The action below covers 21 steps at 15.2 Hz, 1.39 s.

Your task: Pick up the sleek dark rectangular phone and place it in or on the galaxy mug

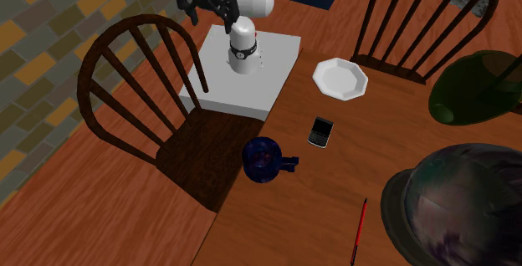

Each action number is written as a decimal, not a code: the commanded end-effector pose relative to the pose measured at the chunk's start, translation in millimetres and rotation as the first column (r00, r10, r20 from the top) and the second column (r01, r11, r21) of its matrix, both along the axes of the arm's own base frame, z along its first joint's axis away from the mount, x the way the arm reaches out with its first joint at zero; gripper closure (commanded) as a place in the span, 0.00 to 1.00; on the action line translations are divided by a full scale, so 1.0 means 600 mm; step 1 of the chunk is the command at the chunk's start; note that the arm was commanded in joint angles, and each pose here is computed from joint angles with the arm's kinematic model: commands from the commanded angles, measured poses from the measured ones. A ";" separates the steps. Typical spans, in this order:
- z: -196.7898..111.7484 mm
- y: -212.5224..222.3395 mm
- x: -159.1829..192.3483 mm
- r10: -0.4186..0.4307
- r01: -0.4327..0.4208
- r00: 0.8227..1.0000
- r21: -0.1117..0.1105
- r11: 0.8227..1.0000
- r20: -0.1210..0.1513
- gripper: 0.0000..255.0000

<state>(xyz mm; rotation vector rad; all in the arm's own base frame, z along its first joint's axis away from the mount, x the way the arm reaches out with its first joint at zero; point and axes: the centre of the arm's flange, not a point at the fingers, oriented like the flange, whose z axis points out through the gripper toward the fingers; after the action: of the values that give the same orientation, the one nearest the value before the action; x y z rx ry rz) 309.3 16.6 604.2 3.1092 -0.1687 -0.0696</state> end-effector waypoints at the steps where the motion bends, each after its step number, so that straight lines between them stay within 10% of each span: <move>1: 0.000 0.000 0.000 0.000 0.000 1.000 0.000 1.000 0.000 0.00; 21: -0.234 0.367 0.080 0.021 -0.021 0.999 -0.021 1.000 0.040 0.00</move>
<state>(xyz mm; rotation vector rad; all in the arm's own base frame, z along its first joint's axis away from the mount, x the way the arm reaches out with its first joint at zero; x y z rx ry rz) 353.9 224.2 470.1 3.0915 -0.1372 -0.0084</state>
